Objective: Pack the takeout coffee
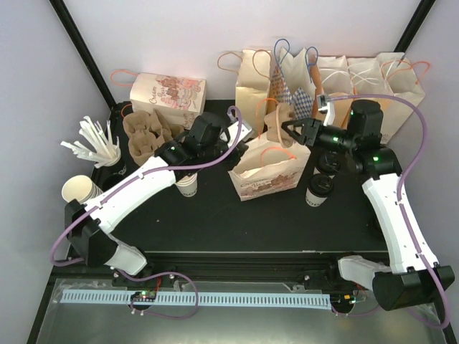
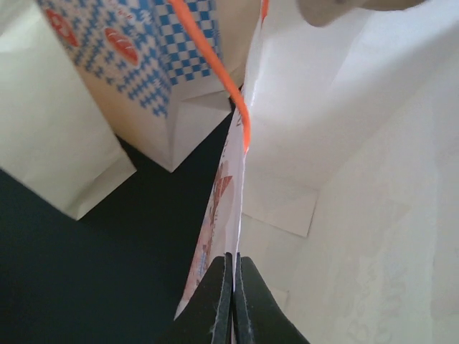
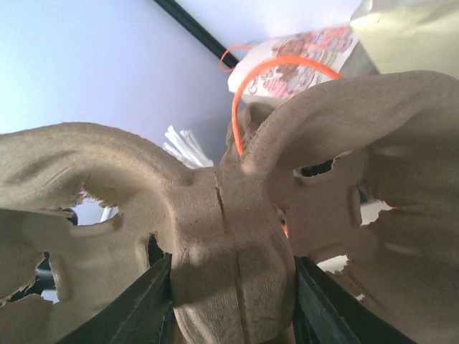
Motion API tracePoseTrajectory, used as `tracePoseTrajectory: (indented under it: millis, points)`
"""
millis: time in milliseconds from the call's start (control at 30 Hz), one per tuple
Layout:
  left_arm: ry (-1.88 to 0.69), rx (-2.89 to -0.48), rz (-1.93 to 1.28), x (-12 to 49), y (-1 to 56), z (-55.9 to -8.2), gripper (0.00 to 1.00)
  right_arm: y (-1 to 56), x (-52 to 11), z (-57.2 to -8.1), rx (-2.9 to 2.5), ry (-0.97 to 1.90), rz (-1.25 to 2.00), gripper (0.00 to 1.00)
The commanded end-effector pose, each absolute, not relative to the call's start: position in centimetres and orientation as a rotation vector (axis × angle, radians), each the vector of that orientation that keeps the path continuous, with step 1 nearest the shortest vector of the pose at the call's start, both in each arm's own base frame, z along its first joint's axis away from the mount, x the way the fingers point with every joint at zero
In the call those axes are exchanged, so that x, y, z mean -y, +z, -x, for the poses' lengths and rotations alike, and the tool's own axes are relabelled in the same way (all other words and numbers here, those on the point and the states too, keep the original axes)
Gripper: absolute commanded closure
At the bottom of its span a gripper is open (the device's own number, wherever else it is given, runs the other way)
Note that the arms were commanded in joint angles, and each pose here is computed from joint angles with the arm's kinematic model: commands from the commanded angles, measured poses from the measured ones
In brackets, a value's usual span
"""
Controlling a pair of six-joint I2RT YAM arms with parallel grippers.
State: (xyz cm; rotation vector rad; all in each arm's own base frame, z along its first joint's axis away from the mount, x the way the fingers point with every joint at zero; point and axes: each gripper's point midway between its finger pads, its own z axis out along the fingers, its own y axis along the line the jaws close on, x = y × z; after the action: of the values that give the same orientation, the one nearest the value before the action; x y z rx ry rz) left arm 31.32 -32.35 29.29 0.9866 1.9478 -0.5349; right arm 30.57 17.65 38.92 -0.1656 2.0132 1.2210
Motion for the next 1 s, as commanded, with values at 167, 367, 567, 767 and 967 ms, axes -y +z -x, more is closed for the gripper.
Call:
tracePoseTrajectory:
  millis: [167,367,567,767,967]
  points:
    - [-0.514,-1.853,-0.818,31.1,32.3,-32.2,0.98,40.4,-18.6,-26.0,-1.900,1.393,0.292,0.55]
    - [-0.521,-1.865,-0.785,30.6,32.7,-31.8,0.99,37.8,-18.9,-25.0,-1.979,1.476,0.254,0.55]
    - [-0.510,-1.834,-0.809,30.3,32.4,-31.1,0.98,34.9,-19.1,-25.5,-2.054,1.507,0.206,0.56]
    - [-0.482,-1.793,-0.842,30.1,32.0,-30.1,0.98,33.4,-19.2,-25.7,-2.096,1.495,0.225,0.55]
    - [-0.470,-1.741,-0.863,30.0,32.1,-29.2,0.98,30.5,-19.2,-25.6,-2.210,1.376,0.308,0.54]
